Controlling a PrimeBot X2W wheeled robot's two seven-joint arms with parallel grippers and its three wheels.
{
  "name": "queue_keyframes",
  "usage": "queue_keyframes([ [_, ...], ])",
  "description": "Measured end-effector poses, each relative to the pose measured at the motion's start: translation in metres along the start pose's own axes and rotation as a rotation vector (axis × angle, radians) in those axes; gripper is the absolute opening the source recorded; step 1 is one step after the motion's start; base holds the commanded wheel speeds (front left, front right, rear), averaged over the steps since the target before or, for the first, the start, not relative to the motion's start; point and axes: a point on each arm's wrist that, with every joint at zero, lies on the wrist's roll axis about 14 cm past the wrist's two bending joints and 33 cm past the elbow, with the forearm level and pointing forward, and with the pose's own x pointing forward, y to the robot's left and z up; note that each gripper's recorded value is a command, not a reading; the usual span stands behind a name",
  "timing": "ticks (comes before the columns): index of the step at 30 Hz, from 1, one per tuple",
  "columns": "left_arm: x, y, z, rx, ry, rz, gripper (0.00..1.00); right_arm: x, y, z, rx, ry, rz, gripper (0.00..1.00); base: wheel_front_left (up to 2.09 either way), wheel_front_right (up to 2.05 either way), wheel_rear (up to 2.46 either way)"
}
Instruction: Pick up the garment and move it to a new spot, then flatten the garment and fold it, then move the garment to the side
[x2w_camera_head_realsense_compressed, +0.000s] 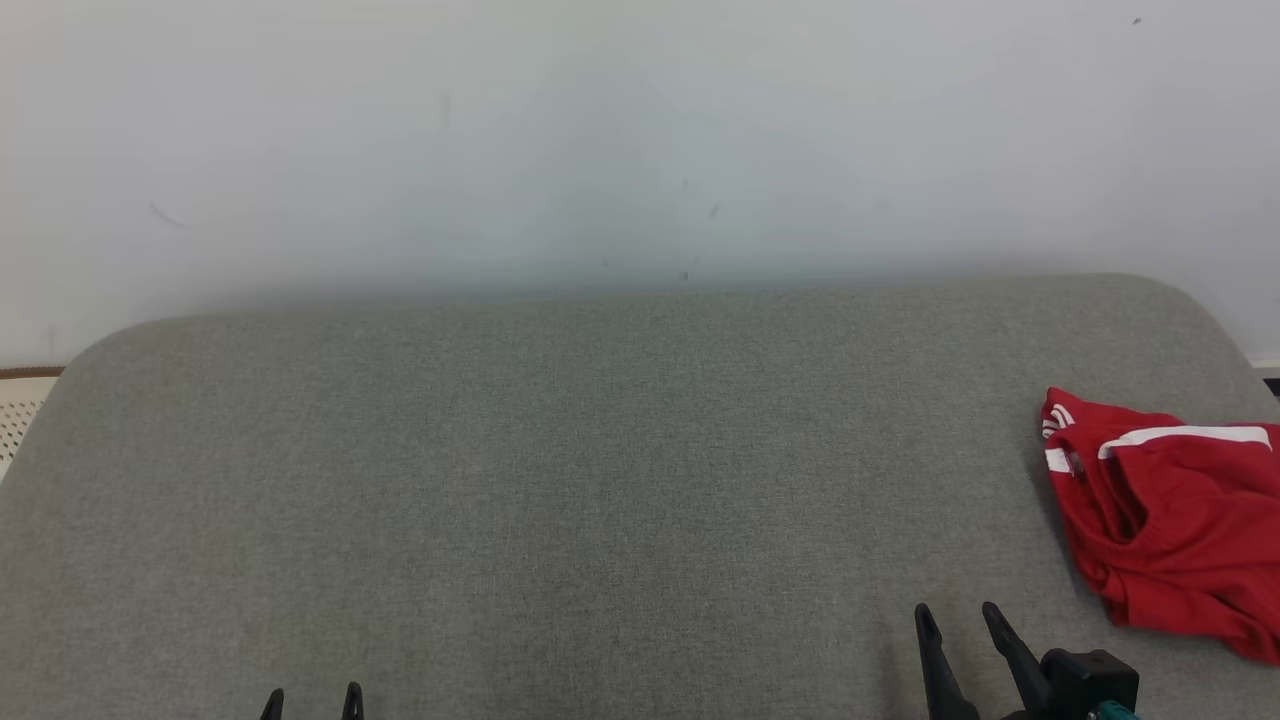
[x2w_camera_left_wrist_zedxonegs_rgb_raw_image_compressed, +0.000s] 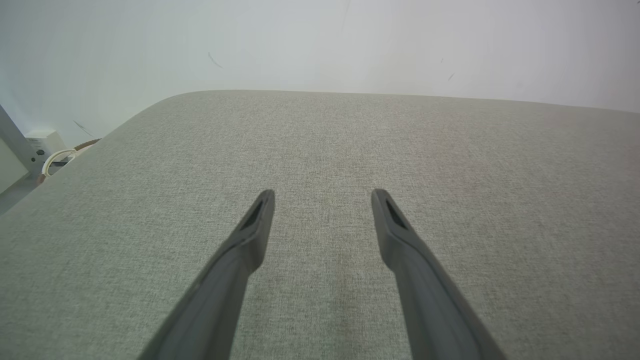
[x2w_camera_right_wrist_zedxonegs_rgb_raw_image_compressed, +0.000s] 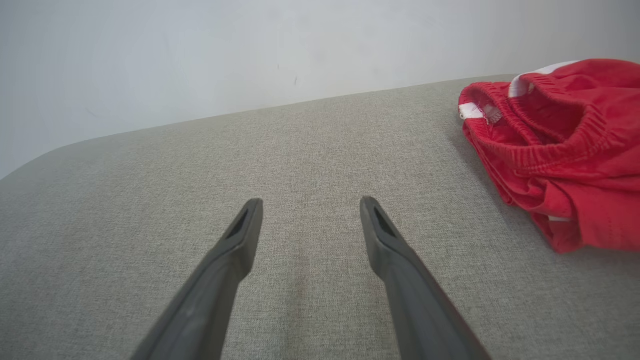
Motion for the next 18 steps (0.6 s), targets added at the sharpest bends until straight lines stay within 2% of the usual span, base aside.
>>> queue_keyframes([
  [18, 0.0003, -0.0055, 0.0024, -0.028, -0.007, -0.028, 1.00, -0.0015, 0.0016, 0.0001, 0.007, 0.001, 0.011, 1.00, 0.00, 0.00, 0.00],
])
